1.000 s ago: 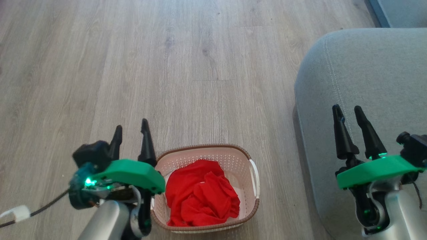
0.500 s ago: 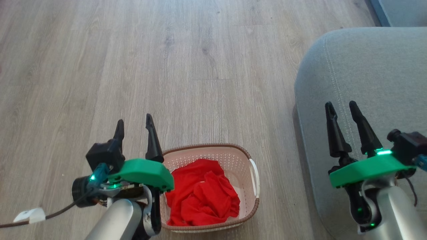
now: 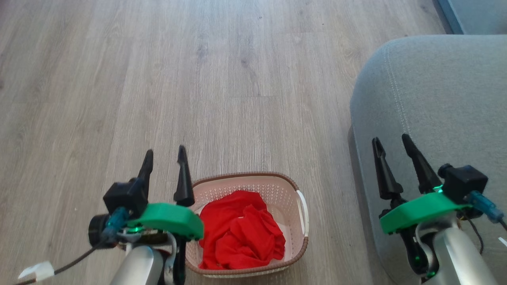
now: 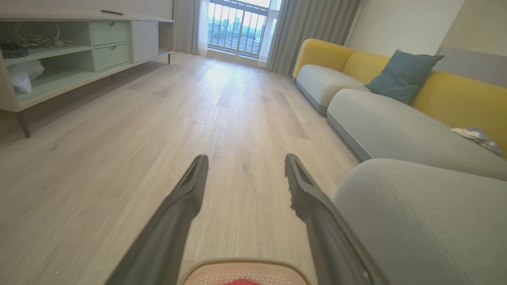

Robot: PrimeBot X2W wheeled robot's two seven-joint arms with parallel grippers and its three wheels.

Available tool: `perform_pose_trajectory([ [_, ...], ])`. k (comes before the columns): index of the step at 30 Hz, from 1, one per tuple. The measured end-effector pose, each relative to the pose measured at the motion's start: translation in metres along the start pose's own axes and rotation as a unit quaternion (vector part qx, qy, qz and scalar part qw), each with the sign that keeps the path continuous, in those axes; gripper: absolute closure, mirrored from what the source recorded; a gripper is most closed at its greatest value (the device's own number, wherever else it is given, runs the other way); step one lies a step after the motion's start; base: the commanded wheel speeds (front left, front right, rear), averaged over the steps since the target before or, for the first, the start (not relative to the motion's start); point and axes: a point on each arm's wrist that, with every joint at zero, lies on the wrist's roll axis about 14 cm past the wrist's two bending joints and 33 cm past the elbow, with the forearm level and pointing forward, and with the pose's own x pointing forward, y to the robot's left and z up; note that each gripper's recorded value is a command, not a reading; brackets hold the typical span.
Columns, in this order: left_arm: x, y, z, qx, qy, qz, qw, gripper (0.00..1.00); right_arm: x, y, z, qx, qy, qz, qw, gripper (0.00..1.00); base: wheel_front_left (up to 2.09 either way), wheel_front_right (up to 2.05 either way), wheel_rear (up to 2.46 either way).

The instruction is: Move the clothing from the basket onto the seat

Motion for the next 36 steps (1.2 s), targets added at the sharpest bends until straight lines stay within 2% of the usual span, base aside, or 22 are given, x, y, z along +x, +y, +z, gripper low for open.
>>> perform_pose_trajectory([
  [9, -0.007, 0.015, -0.022, 0.035, 0.018, -0.004, 0.999, 0.0, -0.002, -0.004, -0.018, -0.034, 0.025, -0.002, 0.999, 0.0, 0.0, 0.0, 0.0],
  [14, -0.009, 0.011, -0.028, 0.052, 0.021, -0.018, 0.998, 0.0, -0.005, -0.005, -0.029, -0.053, 0.041, 0.0, 0.998, 0.0, 0.0, 0.0, 0.0],
  [21, -0.01, 0.003, -0.028, 0.086, 0.009, -0.036, 0.996, 0.0, 0.002, 0.005, -0.025, -0.095, 0.031, 0.024, 0.995, 0.0, 0.0, 0.0, 0.0],
  [36, -0.011, 0.004, -0.037, 0.084, 0.022, -0.036, 0.996, 0.0, 0.004, 0.004, -0.026, -0.098, 0.034, 0.025, 0.994, 0.0, 0.0, 0.0, 0.0],
])
